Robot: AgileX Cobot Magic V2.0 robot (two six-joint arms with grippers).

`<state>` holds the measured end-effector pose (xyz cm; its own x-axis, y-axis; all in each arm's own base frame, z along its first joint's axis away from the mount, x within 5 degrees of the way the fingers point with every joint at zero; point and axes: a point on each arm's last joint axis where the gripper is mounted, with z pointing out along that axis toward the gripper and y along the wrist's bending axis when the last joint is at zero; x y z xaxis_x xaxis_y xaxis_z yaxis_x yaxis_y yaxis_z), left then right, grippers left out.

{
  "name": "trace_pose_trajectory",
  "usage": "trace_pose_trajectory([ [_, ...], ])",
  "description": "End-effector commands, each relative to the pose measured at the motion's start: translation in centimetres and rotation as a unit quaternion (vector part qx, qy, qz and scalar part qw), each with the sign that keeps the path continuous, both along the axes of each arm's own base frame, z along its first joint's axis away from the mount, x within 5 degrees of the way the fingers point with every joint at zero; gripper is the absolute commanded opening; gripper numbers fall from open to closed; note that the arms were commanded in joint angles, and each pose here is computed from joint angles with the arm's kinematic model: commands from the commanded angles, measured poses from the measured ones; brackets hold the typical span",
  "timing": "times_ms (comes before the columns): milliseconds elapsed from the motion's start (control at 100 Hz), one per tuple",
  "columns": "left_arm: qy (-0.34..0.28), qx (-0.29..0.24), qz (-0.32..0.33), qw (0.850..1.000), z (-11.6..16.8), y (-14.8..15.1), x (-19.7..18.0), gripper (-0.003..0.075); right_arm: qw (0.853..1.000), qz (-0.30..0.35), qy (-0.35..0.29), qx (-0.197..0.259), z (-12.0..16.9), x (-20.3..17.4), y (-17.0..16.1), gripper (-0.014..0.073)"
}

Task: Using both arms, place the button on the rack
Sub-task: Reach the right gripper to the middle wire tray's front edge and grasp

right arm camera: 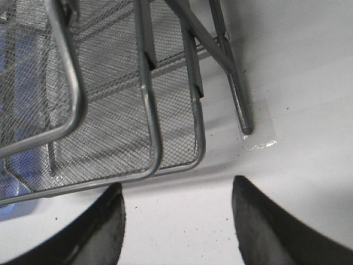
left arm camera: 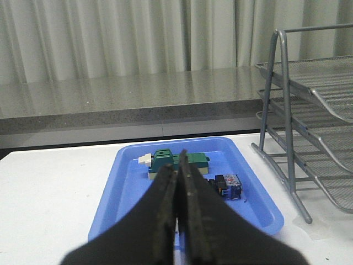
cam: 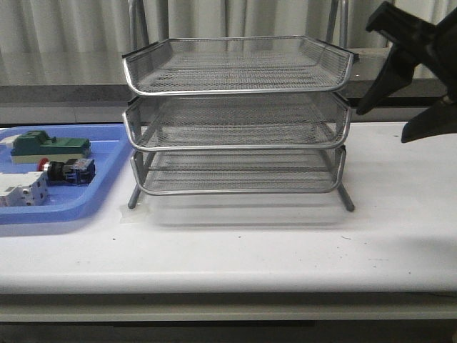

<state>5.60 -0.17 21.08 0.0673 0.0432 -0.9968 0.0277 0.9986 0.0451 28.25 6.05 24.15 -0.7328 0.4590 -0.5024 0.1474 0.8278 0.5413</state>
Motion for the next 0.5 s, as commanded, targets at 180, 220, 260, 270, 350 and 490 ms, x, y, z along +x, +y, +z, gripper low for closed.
trace_pose_trajectory([
  [180, -0.037, -0.009, -0.001, 0.999, -0.5, 0.0, -0.1, -0.0020, 0.999, 0.023, -0.027, -0.005, 1.0, 3.5, 1.6, 0.0442],
  [220, -0.037, -0.009, -0.001, 0.999, -0.5, 0.0, -0.1, -0.0020, 0.999, 0.027, -0.028, -0.005, 1.0, 3.9, 1.9, 0.0442],
  [260, -0.037, -0.009, -0.001, 0.999, -0.5, 0.0, -0.1, -0.0020, 0.999, 0.031, -0.027, -0.005, 0.8, 4.3, 2.3, 0.0442],
  [270, -0.037, -0.009, -0.001, 0.999, -0.5, 0.0, -0.1, -0.0020, 0.999, 0.032, -0.028, -0.005, 0.9, 4.3, 2.3, 0.0442],
  [350, -0.037, -0.009, -0.001, 0.999, -0.5, 0.0, -0.1, -0.0020, 0.999, 0.036, -0.026, -0.006, 0.5, 5.0, 2.9, 0.0442],
  [490, -0.037, -0.009, -0.001, 0.999, -0.5, 0.0, -0.1, -0.0020, 0.999, 0.037, -0.018, -0.005, -0.1, 6.0, 3.2, 0.0437],
])
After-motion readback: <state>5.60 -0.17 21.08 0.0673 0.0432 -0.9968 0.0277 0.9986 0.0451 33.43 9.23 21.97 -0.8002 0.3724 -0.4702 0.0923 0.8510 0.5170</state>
